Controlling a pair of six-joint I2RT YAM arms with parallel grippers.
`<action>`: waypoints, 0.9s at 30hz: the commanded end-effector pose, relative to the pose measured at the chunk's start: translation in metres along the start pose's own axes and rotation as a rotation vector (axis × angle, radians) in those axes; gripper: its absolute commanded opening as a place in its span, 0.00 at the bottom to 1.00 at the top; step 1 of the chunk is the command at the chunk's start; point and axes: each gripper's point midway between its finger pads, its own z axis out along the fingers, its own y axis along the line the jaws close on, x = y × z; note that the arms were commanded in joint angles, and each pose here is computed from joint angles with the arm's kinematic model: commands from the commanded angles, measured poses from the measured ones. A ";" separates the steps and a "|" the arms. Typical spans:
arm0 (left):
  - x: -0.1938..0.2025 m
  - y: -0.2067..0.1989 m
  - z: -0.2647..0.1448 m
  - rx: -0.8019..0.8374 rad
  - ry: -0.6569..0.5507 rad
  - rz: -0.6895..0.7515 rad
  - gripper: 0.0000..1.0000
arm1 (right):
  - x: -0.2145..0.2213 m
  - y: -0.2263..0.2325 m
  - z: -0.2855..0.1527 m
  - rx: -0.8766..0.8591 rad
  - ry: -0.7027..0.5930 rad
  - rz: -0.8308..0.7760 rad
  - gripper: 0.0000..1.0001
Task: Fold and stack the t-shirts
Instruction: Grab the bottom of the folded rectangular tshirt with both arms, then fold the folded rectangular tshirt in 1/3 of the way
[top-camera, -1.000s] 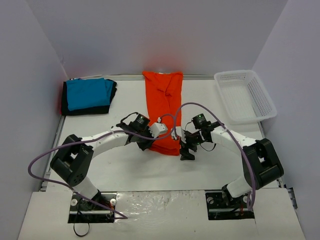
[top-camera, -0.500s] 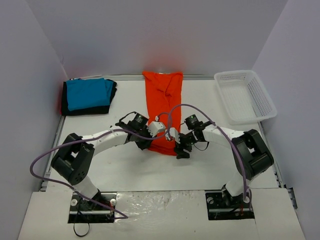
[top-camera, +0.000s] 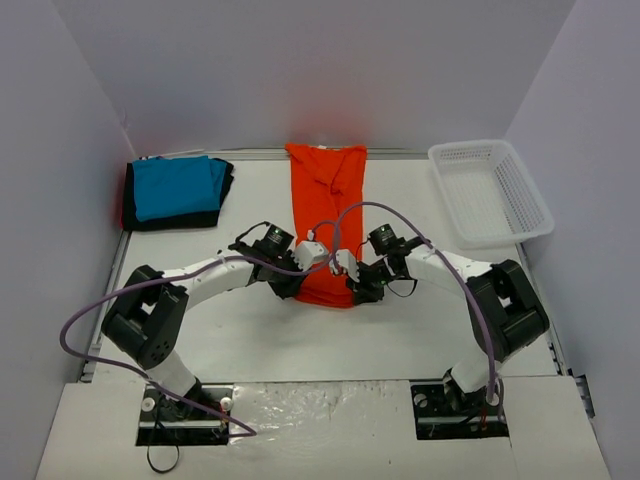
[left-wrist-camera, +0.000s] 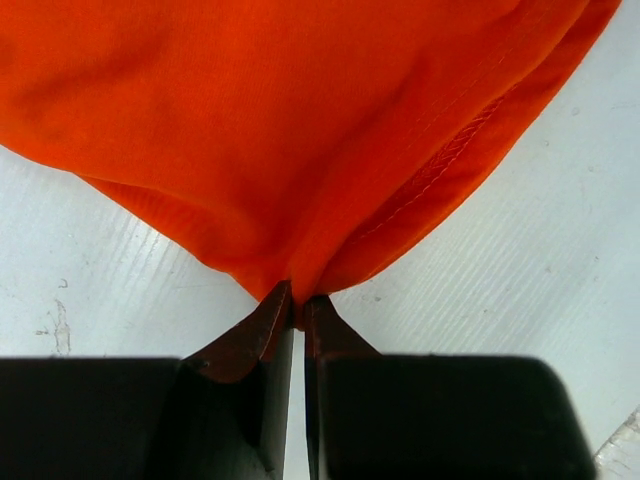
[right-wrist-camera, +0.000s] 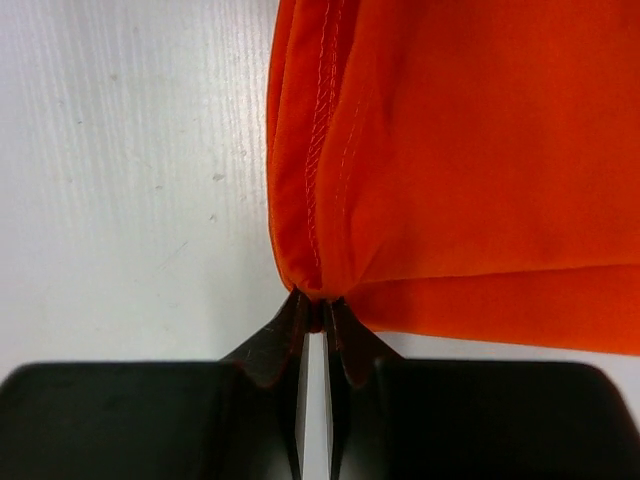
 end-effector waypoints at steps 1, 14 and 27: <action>-0.014 -0.009 -0.012 0.043 -0.039 0.055 0.02 | -0.013 0.010 -0.027 0.012 0.007 0.038 0.00; -0.001 -0.061 -0.053 0.277 0.006 0.105 0.02 | -0.009 0.039 -0.052 -0.012 0.010 0.044 0.00; 0.005 -0.086 -0.081 0.411 0.019 0.170 0.02 | -0.015 0.058 -0.073 -0.052 0.014 0.005 0.00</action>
